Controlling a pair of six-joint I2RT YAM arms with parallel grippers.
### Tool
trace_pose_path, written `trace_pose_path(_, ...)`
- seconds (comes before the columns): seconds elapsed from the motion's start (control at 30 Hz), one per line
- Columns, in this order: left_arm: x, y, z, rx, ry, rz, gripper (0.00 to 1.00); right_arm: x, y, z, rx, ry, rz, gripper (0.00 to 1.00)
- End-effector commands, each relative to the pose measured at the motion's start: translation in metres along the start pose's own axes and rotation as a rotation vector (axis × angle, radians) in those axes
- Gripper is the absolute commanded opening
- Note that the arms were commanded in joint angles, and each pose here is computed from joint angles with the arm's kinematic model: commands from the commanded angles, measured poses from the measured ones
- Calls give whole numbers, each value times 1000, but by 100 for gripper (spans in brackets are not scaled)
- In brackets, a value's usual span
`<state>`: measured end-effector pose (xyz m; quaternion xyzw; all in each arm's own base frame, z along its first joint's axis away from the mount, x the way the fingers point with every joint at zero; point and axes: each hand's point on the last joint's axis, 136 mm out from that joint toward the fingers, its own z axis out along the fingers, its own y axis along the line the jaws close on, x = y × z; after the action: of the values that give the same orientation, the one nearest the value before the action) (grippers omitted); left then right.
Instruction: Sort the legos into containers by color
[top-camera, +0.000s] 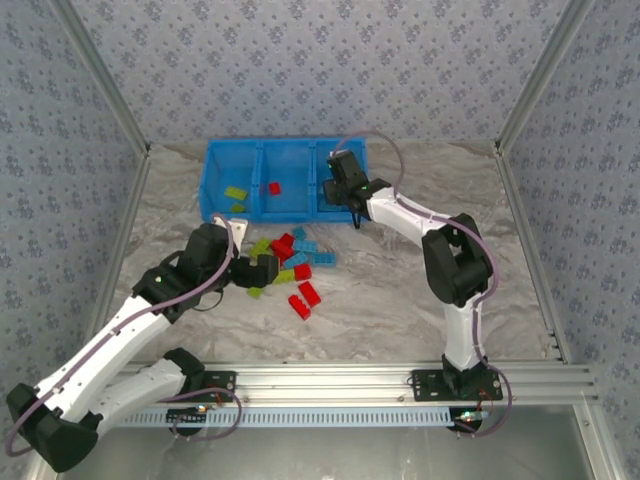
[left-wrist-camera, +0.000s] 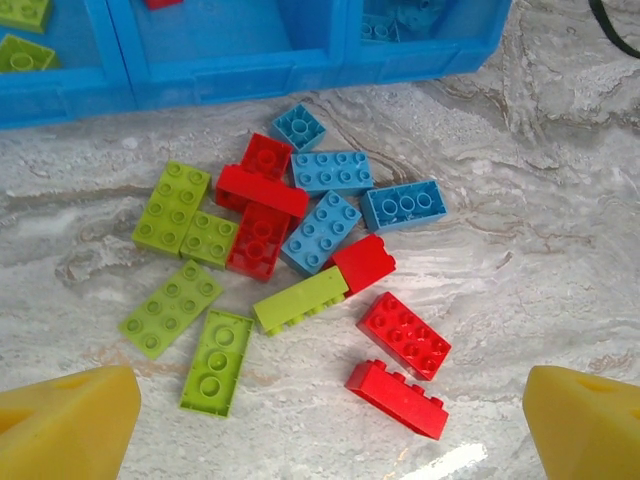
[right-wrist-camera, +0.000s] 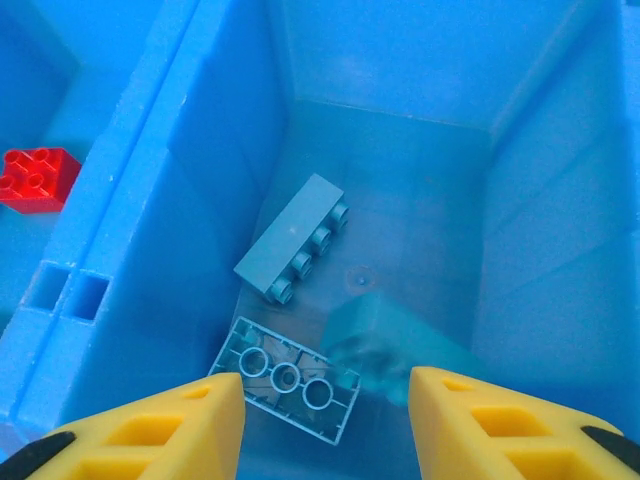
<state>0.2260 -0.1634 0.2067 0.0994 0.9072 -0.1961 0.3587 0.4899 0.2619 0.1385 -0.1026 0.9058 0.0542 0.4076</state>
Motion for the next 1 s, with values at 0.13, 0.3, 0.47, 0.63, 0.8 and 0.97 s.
trace_pose_path(0.13,16,-12,20,73,68,-173,99,-27,3,-91,-82,-64,-8,51)
trace_pose_path(0.3,46,-33,43,22,149,-300,95,17,5,-160,-170,20,-11,64)
trace_pose_path(0.47,87,-51,77,-52,268,-554,89,81,14,-213,-249,166,-63,80)
trace_pose_path(0.63,118,-66,108,-99,339,-662,88,130,18,-233,-251,293,-129,90)
trace_pose_path(0.8,133,-53,122,-191,345,-672,82,137,8,-237,-198,294,-139,92)
trace_pose_path(0.97,149,-37,126,-266,387,-643,65,131,5,-236,-189,265,-126,92)
